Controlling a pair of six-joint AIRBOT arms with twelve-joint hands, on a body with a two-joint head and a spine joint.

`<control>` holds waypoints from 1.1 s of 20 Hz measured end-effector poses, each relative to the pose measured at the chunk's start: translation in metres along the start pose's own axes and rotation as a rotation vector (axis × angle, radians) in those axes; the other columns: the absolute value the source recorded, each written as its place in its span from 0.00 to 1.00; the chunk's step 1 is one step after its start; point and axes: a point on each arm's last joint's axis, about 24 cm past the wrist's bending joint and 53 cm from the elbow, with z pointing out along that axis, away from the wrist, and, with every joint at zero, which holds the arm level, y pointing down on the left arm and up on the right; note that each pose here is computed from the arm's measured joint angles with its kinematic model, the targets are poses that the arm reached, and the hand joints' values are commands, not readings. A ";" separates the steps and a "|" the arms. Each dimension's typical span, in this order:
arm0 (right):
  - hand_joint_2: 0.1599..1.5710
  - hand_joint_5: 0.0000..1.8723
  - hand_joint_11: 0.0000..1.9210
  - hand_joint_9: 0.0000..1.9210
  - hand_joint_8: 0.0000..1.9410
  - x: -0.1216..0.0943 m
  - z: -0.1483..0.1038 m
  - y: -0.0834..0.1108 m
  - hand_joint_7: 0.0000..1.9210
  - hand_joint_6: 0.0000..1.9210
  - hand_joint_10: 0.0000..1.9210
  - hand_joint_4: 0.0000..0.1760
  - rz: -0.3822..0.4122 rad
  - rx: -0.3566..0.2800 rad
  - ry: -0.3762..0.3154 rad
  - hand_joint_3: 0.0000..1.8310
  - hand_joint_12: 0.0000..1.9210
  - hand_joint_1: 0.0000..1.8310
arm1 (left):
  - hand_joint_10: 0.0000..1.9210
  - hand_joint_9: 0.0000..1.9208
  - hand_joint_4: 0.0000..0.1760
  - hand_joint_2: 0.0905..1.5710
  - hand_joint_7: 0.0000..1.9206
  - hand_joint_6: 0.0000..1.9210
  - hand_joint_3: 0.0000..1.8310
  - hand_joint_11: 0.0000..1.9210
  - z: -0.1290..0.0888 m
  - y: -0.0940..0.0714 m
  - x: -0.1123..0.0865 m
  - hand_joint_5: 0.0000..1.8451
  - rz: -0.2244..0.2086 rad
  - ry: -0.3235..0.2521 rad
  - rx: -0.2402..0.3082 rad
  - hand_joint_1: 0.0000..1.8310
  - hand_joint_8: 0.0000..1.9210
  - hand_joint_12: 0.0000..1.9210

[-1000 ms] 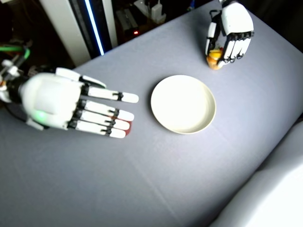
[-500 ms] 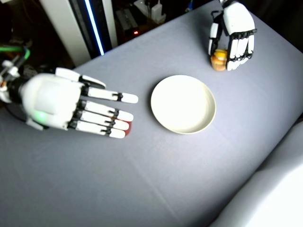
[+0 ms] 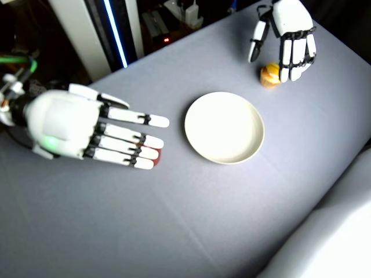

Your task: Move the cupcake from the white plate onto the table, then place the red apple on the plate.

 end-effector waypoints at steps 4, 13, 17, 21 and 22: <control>0.60 0.01 0.02 0.02 0.00 0.000 0.000 -0.001 0.04 0.00 0.00 0.99 -0.013 0.000 0.008 0.00 0.00 0.58 | 0.00 0.00 1.00 0.52 0.00 0.00 0.00 0.00 -0.010 -0.013 -0.007 0.02 0.007 -0.026 0.037 0.42 0.00 0.00; 0.46 0.04 0.11 0.19 0.00 0.011 0.032 -0.029 0.10 0.00 0.01 0.96 -0.159 0.093 0.156 0.00 0.38 0.54 | 0.00 0.00 1.00 0.49 0.00 0.00 0.00 0.00 -0.025 -0.042 -0.019 0.00 0.030 -0.080 0.130 0.35 0.00 0.00; 0.50 0.24 0.30 0.42 0.01 0.026 0.049 -0.053 0.33 0.01 0.04 0.42 -0.156 0.163 0.213 0.00 0.51 0.57 | 0.00 0.00 1.00 0.49 0.00 0.00 0.00 0.00 -0.025 -0.042 -0.020 0.00 0.031 -0.082 0.130 0.35 0.00 0.00; 0.61 0.57 0.62 0.74 0.08 0.019 0.061 -0.053 0.76 0.41 0.26 0.00 -0.164 0.160 0.194 0.00 0.61 0.71 | 0.00 0.00 1.00 0.51 0.00 0.01 0.00 0.00 -0.025 -0.042 -0.021 0.02 0.029 -0.084 0.128 0.37 0.00 0.00; 0.61 0.57 0.62 0.74 0.08 0.017 0.062 -0.053 0.76 0.41 0.26 0.00 -0.162 0.161 0.189 0.00 0.61 0.71 | 0.00 0.00 1.00 0.51 0.00 0.01 0.00 0.00 -0.025 -0.042 -0.020 0.02 0.027 -0.083 0.127 0.37 0.00 0.00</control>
